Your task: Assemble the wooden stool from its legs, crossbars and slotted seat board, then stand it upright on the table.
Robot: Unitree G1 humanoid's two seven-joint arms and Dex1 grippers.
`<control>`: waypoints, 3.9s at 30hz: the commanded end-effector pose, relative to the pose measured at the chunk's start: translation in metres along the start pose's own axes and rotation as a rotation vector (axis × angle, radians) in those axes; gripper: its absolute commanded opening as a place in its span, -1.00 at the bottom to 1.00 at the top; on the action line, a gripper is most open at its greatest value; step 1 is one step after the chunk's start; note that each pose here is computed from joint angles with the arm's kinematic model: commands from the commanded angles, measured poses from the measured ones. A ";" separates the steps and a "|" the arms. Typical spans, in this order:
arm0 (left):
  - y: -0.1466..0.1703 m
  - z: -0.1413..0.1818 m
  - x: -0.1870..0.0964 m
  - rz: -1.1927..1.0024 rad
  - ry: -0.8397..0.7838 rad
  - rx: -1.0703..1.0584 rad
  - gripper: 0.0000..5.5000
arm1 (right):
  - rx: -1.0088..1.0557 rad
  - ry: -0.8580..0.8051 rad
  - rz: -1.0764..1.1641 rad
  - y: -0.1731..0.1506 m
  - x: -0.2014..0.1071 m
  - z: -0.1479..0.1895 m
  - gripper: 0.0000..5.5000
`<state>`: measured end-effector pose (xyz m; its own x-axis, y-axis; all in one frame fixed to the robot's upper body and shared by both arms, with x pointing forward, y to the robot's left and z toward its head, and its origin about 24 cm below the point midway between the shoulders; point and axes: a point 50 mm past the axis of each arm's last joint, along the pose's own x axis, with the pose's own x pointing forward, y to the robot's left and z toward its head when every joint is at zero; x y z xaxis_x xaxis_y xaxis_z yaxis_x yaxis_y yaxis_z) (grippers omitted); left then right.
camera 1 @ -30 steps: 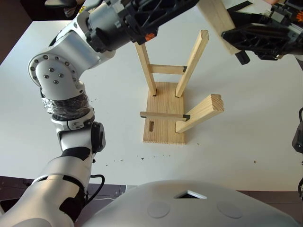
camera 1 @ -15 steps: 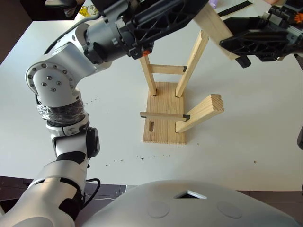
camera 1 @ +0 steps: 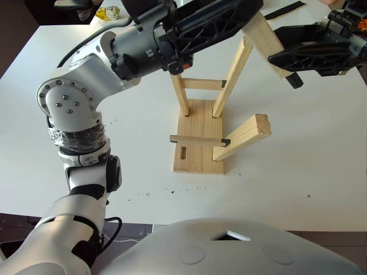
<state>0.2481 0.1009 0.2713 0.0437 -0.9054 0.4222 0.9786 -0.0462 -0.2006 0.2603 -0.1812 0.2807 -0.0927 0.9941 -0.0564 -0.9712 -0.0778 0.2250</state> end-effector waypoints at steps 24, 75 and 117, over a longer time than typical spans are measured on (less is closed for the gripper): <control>0.018 0.049 -0.016 0.171 -0.006 0.184 -0.25 | -0.005 0.126 -0.302 -0.004 -0.051 -0.051 0.19; -0.044 -0.096 -0.160 0.227 0.351 0.417 -0.25 | 0.203 0.265 -0.320 0.072 -0.071 -0.128 0.19; -0.034 -0.120 -0.174 0.091 0.468 0.371 -0.25 | 0.187 0.265 -0.245 0.071 -0.057 -0.134 0.19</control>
<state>0.1848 0.2077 0.1013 0.1554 -0.9878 0.0034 0.9746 0.1539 0.1629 0.1676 -0.2549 0.1651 0.0488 0.9268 -0.3724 -0.9072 0.1971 0.3717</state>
